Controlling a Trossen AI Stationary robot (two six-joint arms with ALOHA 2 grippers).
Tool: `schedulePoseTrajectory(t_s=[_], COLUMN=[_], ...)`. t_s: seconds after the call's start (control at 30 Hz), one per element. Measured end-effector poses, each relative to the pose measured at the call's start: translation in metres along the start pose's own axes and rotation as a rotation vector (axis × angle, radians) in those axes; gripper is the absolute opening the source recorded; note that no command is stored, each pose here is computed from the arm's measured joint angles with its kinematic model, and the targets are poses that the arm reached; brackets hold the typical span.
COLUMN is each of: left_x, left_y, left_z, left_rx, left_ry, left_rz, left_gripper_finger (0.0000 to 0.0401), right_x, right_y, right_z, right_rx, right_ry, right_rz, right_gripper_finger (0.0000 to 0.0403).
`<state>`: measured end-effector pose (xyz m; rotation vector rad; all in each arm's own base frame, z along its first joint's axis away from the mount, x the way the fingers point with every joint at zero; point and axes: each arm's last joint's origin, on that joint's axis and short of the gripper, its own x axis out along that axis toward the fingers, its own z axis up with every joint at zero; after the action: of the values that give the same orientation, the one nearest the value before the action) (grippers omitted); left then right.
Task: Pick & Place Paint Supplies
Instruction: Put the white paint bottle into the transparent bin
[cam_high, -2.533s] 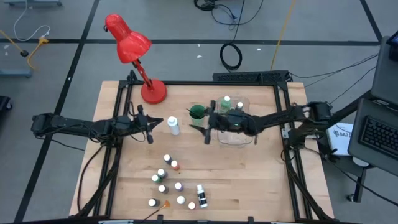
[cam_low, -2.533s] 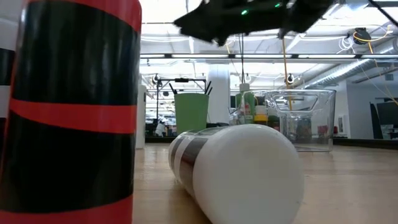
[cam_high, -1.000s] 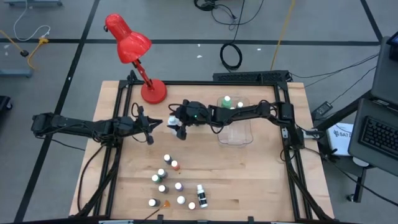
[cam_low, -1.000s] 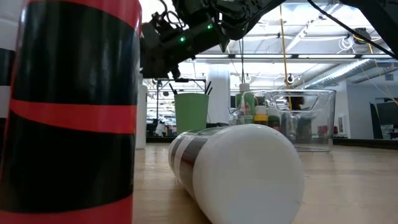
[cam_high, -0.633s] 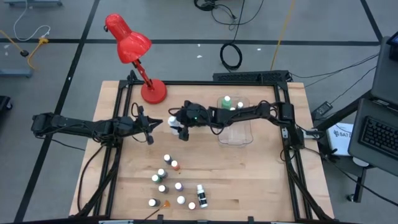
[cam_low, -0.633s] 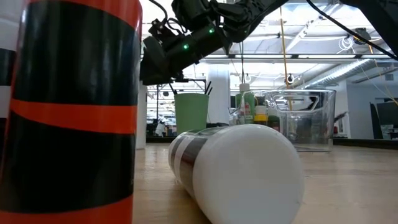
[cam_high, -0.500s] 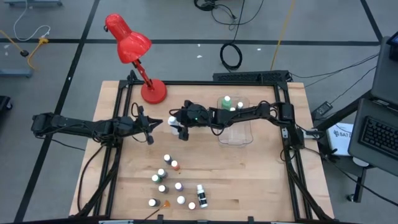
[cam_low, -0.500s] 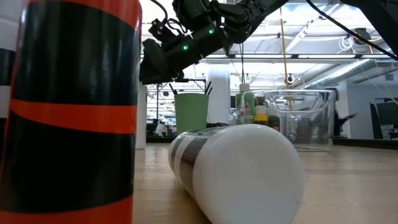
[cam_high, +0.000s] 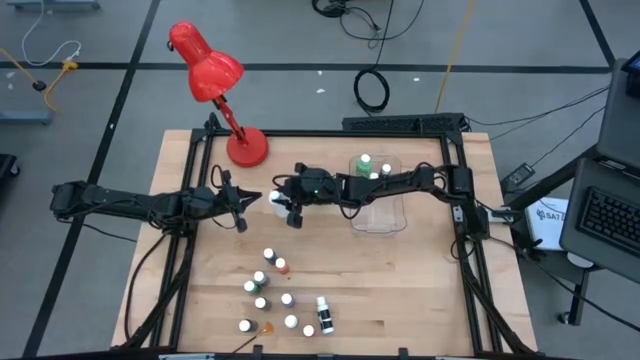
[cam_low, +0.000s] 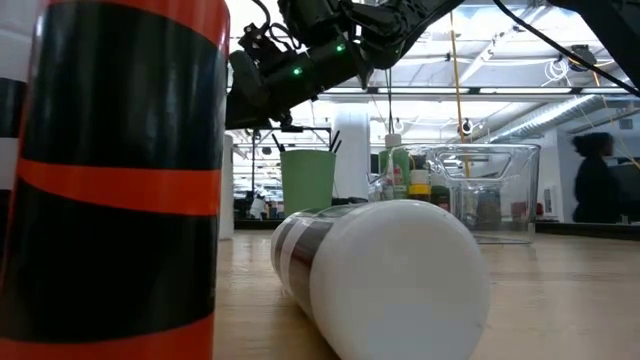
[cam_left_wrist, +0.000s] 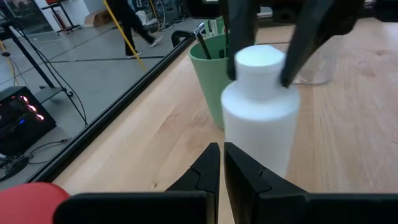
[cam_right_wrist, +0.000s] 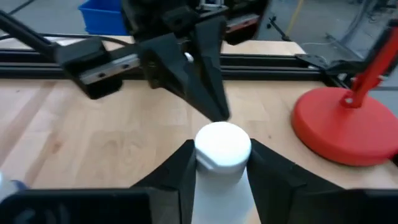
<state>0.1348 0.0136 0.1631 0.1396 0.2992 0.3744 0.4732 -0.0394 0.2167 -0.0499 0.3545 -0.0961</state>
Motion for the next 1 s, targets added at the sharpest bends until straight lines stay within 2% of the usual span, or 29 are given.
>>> schedulePoseTrajectory(t_s=[0.1,0.2,0.37,0.47,0.6,0.73,0.9,1.0], left_x=[0.000,0.000,0.000,0.000,0.000,0.000,0.000,0.000], left_y=[0.000,0.000,0.000,0.000,0.000,0.000,0.000,0.000], left_z=[0.000,0.000,-0.001,-0.001,-0.001,-0.001,0.002,0.002], left_rx=[0.001,0.001,0.004,0.005,0.004,-0.007,-0.032,-0.036], left_ry=[0.002,0.003,0.011,0.012,0.011,0.006,-0.016,-0.023], left_rz=[0.000,0.000,-0.001,-0.001,-0.001,-0.001,0.001,0.001], left_gripper_finger=[0.0026,0.0026,0.0026,0.0026,0.0026,0.0026,0.0026,0.0026], right_x=[-0.002,-0.020,-0.098,-0.147,-0.207,-0.258,-0.271,-0.269], right_y=[0.003,0.007,0.014,0.028,0.047,0.058,0.069,0.066], right_z=[0.005,0.027,0.096,0.116,0.125,0.123,0.097,0.078], right_rx=[-0.033,-0.062,-0.102,-0.136,-0.144,-0.095,-0.087,-0.075], right_ry=[-0.031,-0.078,-0.192,-0.149,-0.061,0.025,0.153,0.179], right_rz=[0.008,0.015,-0.011,-0.064,-0.133,-0.222,-0.371,-0.405], right_gripper_finger=[0.0108,0.0108,0.0108,0.0108,0.0108,0.0108,0.0108,0.0108])
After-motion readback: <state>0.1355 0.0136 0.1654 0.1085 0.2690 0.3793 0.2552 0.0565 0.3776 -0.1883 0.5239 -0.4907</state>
